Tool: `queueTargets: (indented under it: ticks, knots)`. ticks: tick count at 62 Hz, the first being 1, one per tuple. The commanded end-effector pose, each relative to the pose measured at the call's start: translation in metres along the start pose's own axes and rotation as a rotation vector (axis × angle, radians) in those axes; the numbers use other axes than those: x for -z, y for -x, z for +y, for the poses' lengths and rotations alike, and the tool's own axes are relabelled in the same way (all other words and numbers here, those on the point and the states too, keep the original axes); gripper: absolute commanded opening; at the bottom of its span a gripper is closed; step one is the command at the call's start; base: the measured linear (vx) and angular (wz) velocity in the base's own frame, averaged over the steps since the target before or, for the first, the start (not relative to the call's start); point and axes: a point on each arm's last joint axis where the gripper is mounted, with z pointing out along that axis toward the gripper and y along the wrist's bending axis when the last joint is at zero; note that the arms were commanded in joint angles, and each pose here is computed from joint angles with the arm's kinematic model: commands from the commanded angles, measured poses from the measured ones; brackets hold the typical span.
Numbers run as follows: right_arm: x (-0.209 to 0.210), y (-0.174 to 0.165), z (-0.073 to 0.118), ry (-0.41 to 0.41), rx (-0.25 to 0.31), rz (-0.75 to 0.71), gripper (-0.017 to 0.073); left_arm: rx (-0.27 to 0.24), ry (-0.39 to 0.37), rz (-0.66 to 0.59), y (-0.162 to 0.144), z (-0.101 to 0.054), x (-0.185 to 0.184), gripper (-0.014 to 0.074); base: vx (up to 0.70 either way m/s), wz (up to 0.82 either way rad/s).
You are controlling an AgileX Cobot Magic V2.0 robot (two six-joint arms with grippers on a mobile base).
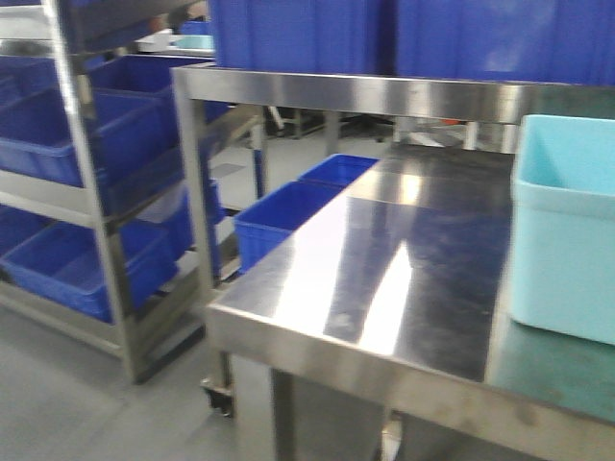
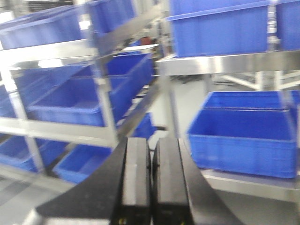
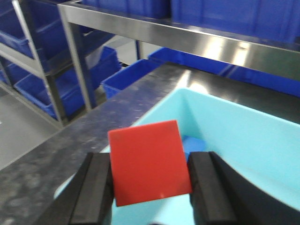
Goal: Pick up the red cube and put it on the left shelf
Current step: 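Turn the base away from the table holding the red block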
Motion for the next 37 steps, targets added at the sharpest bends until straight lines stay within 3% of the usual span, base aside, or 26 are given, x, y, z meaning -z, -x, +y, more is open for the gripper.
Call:
queueTargets:
  ticks: [1, 37]
  knots:
    - [0.0025, 0.0196, 0.0014, 0.011, 0.010, -0.129, 0.0058, 0.009, 0.007, -0.050, -0.0007, 0.0001, -0.0010, 0.0106, -0.08, 0.48]
    - [0.0025, 0.0196, 0.0014, 0.011, 0.010, -0.129, 0.0058, 0.009, 0.007, -0.050, -0.0007, 0.0001, -0.0010, 0.0106, -0.11, 0.59]
